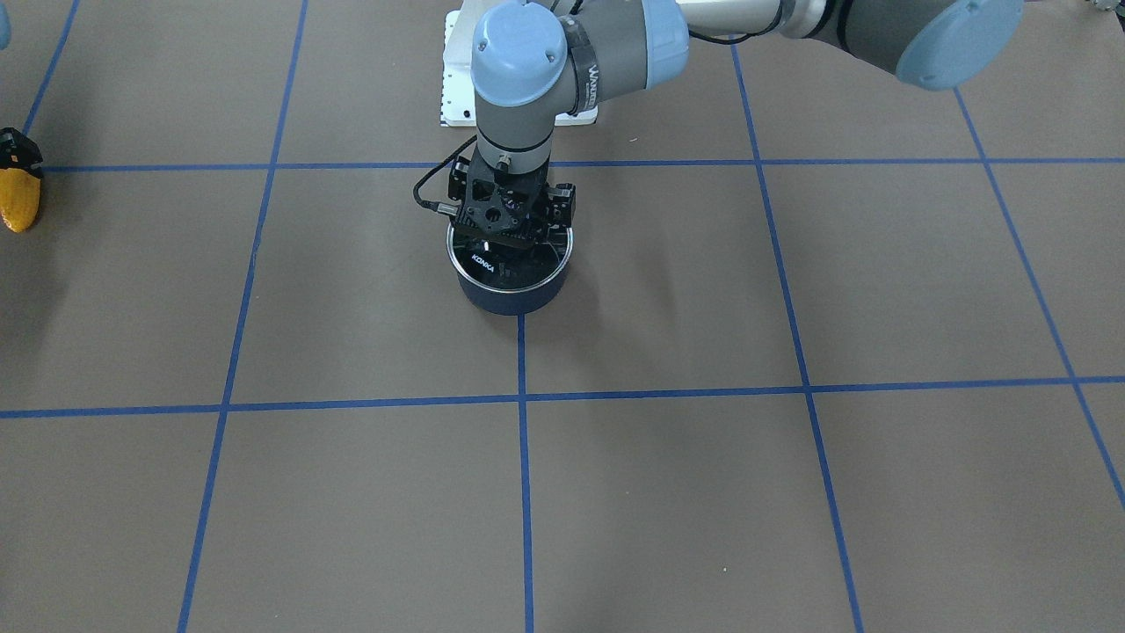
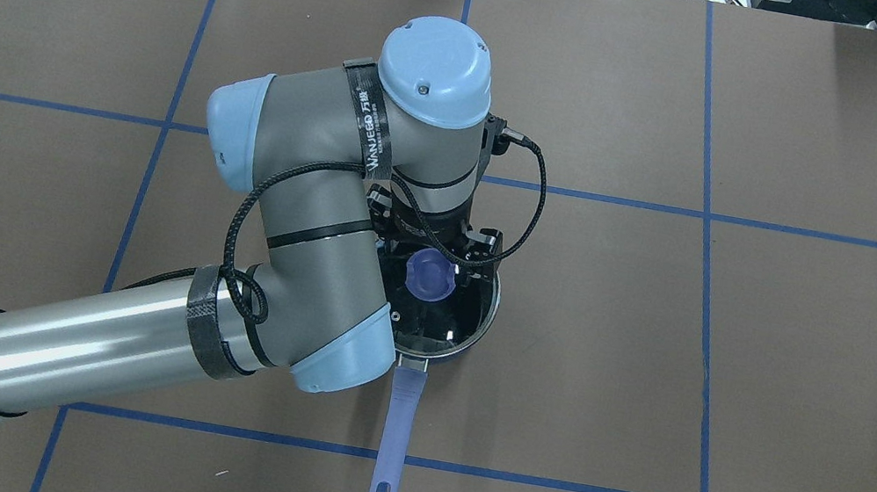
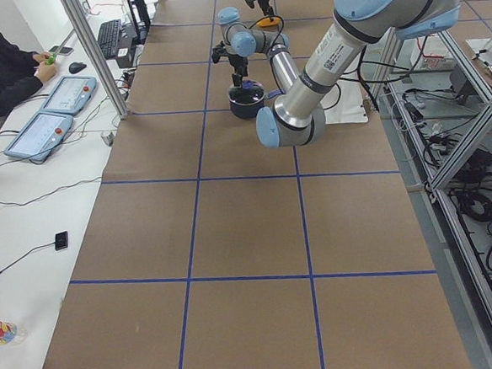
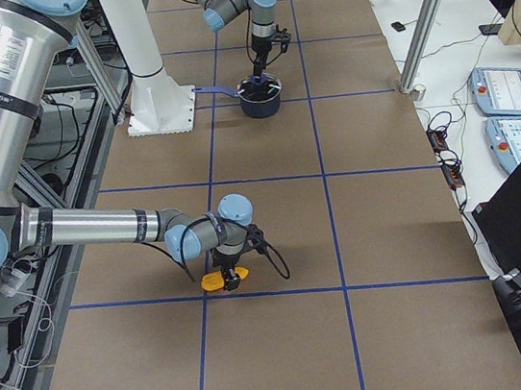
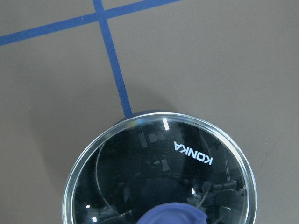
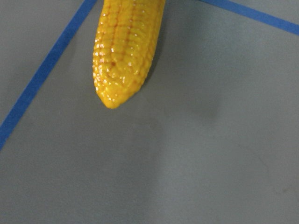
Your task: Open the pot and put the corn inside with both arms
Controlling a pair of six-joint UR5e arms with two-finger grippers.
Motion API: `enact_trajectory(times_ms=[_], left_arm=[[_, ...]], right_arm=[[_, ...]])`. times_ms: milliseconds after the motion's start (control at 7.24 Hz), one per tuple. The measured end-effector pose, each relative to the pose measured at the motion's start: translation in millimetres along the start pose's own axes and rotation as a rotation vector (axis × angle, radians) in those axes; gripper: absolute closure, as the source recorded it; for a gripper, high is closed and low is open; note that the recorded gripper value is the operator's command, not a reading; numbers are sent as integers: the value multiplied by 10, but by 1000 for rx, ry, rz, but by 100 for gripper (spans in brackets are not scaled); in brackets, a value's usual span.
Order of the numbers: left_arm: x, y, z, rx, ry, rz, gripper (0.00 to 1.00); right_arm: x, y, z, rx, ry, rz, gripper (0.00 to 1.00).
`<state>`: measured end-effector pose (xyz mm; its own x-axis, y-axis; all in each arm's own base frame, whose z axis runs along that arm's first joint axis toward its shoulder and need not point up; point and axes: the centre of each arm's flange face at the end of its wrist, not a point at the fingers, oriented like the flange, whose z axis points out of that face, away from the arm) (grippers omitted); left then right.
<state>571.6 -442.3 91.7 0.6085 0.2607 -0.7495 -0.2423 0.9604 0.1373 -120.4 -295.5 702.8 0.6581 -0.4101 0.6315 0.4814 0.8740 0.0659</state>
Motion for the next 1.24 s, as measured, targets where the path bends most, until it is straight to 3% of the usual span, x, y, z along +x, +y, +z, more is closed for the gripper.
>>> enact_trajectory(times_ms=[276,691,1244], left_arm=[[-14,3,15,-2,-1,0,2],[-16,6,15,-2,0,0,2],[12,38,58,-6,-3,5,7]], right_arm=[[-29,-22,67,-15,10,-15,25],[-59,-37,98,-23,17,-34,61],[-160,-129,74,-16,14,-66,67]])
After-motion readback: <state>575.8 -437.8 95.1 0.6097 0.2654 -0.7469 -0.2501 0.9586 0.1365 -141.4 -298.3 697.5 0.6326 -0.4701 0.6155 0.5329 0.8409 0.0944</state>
